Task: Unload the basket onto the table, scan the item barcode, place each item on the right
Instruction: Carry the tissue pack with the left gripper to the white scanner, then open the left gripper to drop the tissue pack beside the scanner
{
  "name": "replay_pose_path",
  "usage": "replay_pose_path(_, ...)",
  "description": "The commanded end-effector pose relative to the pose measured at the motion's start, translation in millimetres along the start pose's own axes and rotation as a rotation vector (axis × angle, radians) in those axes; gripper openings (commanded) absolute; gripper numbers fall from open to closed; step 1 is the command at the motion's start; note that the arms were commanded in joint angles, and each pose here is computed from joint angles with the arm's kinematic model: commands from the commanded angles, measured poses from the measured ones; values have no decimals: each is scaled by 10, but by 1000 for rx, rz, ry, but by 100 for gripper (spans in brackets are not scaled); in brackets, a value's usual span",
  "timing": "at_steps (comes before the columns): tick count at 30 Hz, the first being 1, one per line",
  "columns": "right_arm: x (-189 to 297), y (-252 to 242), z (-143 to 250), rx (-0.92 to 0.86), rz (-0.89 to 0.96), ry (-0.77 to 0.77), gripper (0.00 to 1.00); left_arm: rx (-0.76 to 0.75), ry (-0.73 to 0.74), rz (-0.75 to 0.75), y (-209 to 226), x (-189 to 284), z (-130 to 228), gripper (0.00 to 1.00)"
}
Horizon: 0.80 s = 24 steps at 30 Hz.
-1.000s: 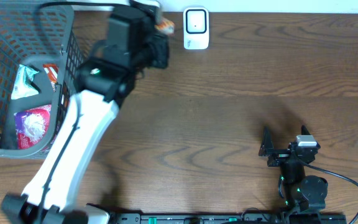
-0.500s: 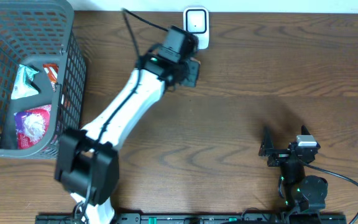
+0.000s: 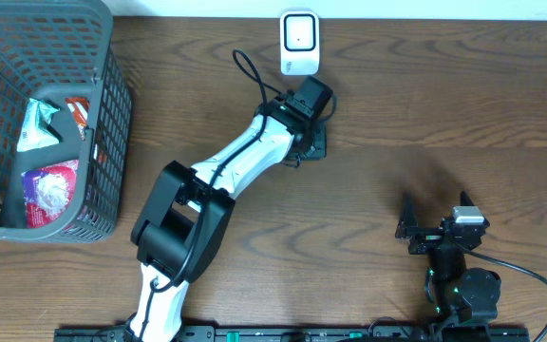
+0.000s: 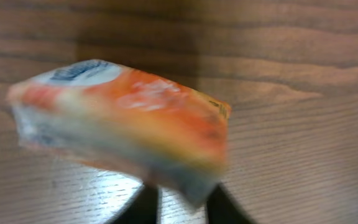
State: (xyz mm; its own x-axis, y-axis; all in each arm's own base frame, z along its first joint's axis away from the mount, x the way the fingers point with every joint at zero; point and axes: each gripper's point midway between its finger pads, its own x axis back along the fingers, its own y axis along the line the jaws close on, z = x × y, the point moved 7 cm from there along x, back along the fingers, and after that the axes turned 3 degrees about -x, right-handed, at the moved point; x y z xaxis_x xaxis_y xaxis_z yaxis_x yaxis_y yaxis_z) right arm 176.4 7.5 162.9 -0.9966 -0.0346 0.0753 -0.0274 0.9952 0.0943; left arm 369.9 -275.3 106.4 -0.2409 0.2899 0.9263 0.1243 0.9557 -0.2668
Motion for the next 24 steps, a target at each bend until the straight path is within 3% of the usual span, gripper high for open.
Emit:
replay_pose_path(1,0,-10,10,7,5,-1,99,65,-10,4,-43,33,-8,51)
replay_pose_path(7,0,-10,10,7,5,-1,99,62,-73,43,-108,336,-99,53)
replay_pose_path(10,0,-10,10,7,5,-1,99,67,-131,74,-123,616,-183,59)
replay_pose_path(24,0,-10,10,7,5,-1,99,23,-501,195,130,2388,-362,63)
